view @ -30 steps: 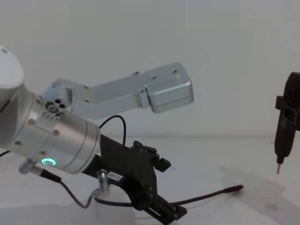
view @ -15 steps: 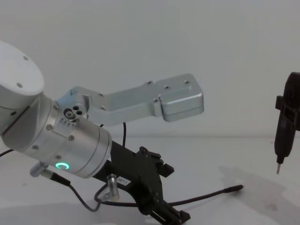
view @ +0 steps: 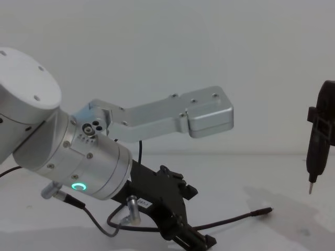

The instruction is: Pick up the data cable with the one hand.

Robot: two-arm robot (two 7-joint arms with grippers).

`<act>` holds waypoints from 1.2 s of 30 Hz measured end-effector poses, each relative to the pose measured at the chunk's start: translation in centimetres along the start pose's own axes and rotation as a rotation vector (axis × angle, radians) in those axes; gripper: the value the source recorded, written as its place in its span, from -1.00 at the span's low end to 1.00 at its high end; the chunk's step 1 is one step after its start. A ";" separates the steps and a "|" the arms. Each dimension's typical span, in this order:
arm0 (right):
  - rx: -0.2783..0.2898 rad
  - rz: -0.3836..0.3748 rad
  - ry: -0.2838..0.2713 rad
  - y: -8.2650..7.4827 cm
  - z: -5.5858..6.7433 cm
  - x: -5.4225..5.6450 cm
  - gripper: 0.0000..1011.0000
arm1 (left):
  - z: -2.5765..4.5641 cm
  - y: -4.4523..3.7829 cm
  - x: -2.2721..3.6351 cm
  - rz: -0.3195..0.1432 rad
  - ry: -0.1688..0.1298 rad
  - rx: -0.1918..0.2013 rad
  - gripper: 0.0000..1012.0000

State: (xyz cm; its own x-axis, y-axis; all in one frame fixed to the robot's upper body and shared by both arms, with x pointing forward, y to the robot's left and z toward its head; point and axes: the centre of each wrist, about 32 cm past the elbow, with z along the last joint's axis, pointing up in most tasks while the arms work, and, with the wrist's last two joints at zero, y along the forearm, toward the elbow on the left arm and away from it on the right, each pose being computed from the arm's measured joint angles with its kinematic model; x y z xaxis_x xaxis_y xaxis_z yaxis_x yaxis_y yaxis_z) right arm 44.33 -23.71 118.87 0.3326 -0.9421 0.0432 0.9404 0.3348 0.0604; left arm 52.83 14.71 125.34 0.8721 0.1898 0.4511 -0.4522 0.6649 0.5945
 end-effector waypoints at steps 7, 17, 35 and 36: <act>0.000 0.000 0.000 0.0 0.0 0.0 -0.47 | 0.07 -0.17 -0.02 0.001 0.004 0.003 0.69; 0.000 0.000 0.000 0.0 0.0 0.0 -0.47 | 0.05 -0.30 -0.03 0.003 0.008 0.009 0.07; 0.000 0.000 0.000 0.0 0.0 0.0 -0.47 | 0.05 -0.33 0.00 0.005 0.010 0.012 -0.91; 0.000 0.000 0.000 0.0 0.0 0.0 -0.47 | 0.05 -0.34 0.00 0.005 0.010 0.012 -0.91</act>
State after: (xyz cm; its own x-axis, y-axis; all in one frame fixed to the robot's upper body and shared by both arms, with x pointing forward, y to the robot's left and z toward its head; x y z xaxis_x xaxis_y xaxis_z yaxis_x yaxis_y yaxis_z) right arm 44.33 -23.71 118.87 0.3326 -0.9421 0.0432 0.9403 0.3348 0.0604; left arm 52.97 14.44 125.18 0.8714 0.2004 0.4477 -0.4589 0.6554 0.5998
